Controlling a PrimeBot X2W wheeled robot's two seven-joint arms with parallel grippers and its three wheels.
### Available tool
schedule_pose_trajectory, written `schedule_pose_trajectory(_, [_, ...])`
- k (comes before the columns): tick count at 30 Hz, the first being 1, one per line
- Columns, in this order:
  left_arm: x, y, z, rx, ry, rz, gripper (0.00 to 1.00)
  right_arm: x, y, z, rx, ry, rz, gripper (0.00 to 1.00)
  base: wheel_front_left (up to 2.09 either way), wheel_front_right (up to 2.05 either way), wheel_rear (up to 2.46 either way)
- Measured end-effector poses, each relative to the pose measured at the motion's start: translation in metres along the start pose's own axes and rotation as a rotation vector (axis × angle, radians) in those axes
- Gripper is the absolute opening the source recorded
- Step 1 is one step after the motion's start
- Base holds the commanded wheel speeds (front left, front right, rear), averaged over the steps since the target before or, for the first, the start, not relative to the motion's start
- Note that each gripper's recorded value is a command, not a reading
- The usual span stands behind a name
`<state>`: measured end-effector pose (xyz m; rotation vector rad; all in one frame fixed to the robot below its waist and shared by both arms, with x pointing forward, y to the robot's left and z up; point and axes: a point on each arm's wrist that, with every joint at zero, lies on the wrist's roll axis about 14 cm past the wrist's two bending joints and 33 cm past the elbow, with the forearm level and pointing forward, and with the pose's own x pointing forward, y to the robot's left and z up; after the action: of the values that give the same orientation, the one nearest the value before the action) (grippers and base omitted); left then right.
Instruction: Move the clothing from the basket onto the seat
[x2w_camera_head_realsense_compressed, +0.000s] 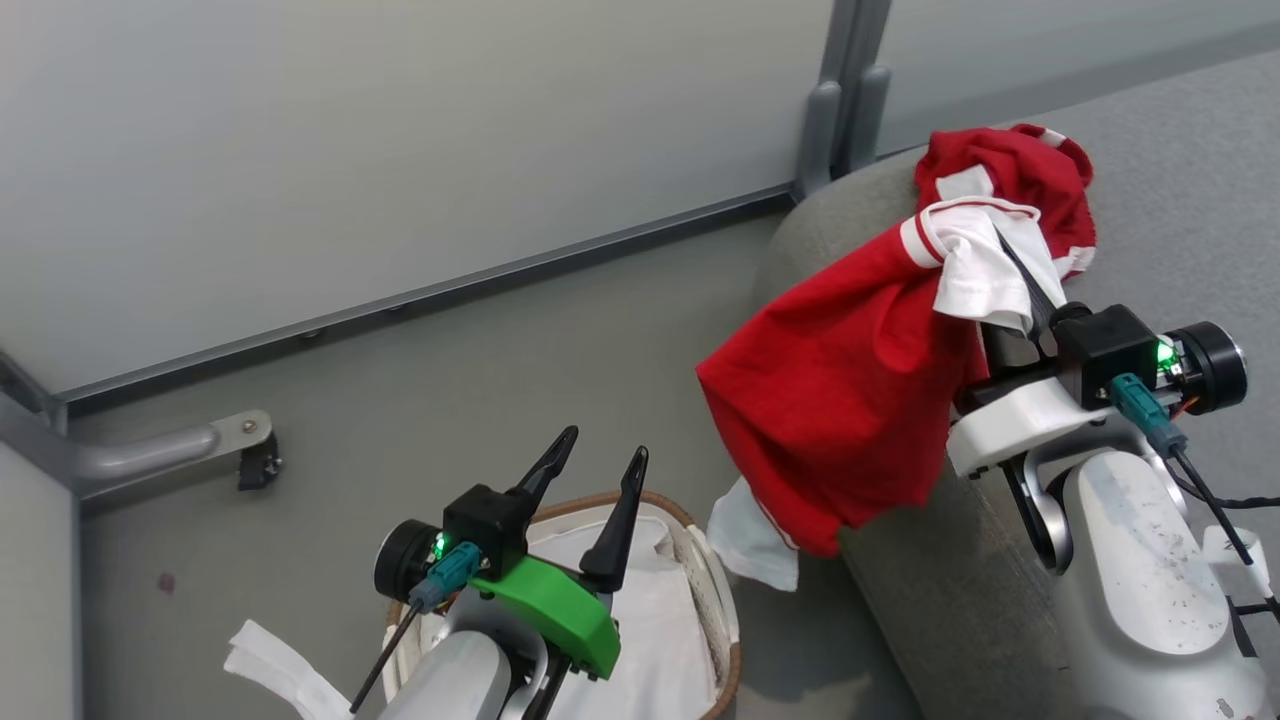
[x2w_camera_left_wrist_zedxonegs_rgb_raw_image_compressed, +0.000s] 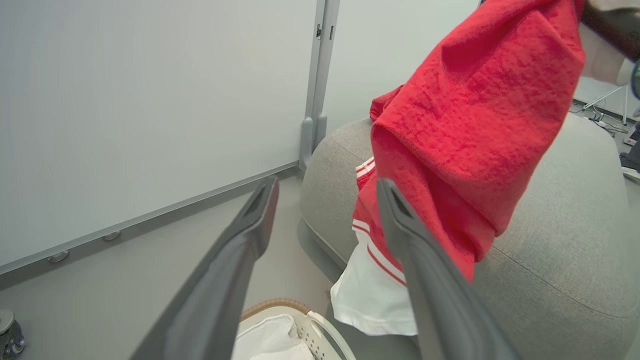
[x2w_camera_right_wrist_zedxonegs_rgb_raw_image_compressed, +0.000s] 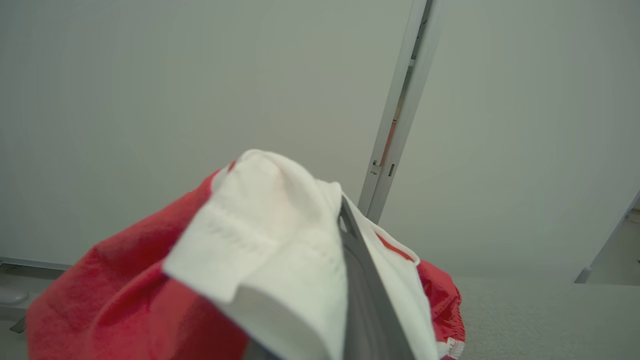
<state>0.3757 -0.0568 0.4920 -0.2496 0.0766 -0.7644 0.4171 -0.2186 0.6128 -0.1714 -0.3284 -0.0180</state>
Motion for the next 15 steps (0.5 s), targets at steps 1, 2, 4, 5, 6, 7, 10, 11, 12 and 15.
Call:
schedule_pose_trajectory(1, [0.003, -0.003, -0.002, -0.003, 0.004, -0.012, 1.00, -0.002, -0.005, -0.001, -0.008, 0.005, -0.013, 0.00, 0.00, 0.00, 0.00])
schedule_pose_trajectory(2, [0.006, -0.008, -0.004, -0.006, 0.011, -0.030, 1.00, -0.005, -0.012, -0.003, -0.015, 0.012, -0.031, 0.00, 0.00, 0.00, 0.00])
schedule_pose_trajectory(4, [0.015, -0.017, -0.007, -0.010, 0.019, -0.069, 1.00, -0.011, -0.027, -0.006, -0.028, 0.025, -0.068, 0.00, 0.00, 0.00, 0.00])
schedule_pose_trajectory(5, [0.019, -0.021, -0.008, -0.011, 0.021, -0.086, 1.00, -0.013, -0.033, -0.007, -0.033, 0.032, -0.084, 0.00, 0.00, 0.00, 0.00])
schedule_pose_trajectory(6, [0.023, -0.026, -0.009, -0.014, 0.024, -0.105, 1.00, -0.017, -0.040, -0.009, -0.039, 0.040, -0.103, 0.00, 0.00, 0.00, 0.00])
schedule_pose_trajectory(7, [0.026, -0.030, -0.012, -0.018, 0.029, -0.122, 1.00, -0.020, -0.047, -0.011, -0.045, 0.049, -0.120, 0.00, 0.00, 0.00, 0.00])
schedule_pose_trajectory(10, [0.035, -0.041, -0.019, -0.031, 0.046, -0.166, 1.00, -0.028, -0.064, -0.015, -0.059, 0.069, -0.166, 0.00, 0.00, 0.00, 0.00])
schedule_pose_trajectory(11, [0.038, -0.044, -0.021, -0.035, 0.051, -0.180, 1.00, -0.030, -0.068, -0.017, -0.064, 0.075, -0.180, 0.00, 0.00, 0.00, 0.00])
schedule_pose_trajectory(12, [0.040, -0.046, -0.023, -0.038, 0.056, -0.189, 1.00, -0.031, -0.072, -0.018, -0.067, 0.081, -0.188, 0.00, 0.00, 0.00, 0.00])
schedule_pose_trajectory(15, [0.047, -0.052, -0.031, -0.048, 0.071, -0.219, 1.00, -0.034, -0.081, -0.026, -0.076, 0.106, -0.213, 0.00, 0.00, 0.00, 0.00])
